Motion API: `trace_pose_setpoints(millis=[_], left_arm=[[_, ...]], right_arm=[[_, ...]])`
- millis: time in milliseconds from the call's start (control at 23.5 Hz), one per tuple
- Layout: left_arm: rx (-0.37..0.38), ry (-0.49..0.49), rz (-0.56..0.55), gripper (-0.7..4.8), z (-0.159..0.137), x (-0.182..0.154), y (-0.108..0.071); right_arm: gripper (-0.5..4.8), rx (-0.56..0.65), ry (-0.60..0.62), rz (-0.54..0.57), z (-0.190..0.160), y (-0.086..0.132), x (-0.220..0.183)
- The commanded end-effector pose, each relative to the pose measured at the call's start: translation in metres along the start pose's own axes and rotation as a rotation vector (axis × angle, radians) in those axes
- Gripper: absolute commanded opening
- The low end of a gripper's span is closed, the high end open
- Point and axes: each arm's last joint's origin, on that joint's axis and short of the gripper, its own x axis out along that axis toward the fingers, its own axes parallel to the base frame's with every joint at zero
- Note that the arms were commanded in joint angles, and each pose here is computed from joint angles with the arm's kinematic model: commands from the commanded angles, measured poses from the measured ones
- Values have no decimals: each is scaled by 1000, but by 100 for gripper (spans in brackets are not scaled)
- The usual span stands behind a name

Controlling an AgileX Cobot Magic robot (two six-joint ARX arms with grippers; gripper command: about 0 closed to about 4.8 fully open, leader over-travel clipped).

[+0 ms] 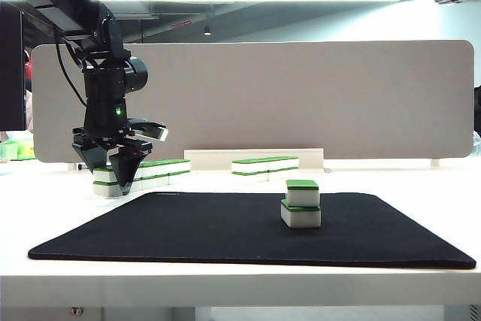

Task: Take a mahjong tile from the mahjong wall and then place it on the table close to you.

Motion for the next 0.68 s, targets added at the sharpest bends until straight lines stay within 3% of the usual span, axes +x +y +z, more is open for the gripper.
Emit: trace_pose_setpoints(millis=[43,256,426,512,682], left_arm=[[2,41,-27,331,-4,6,-1],[-72,78,-59,331,-14,7,9],[-73,85,-65,329,-15,7,9],[-74,80,-64,283,-15,7,9],[-75,65,-91,279,-14,7,8]], right_arm=[[-1,-10,-15,7,2,1,0],[-1,-10,-15,7,2,1,0],[-1,-10,-16,7,2,1,0],[-1,-10,-16,7,2,1,0],[-1,-10,-16,7,2,1,0]])
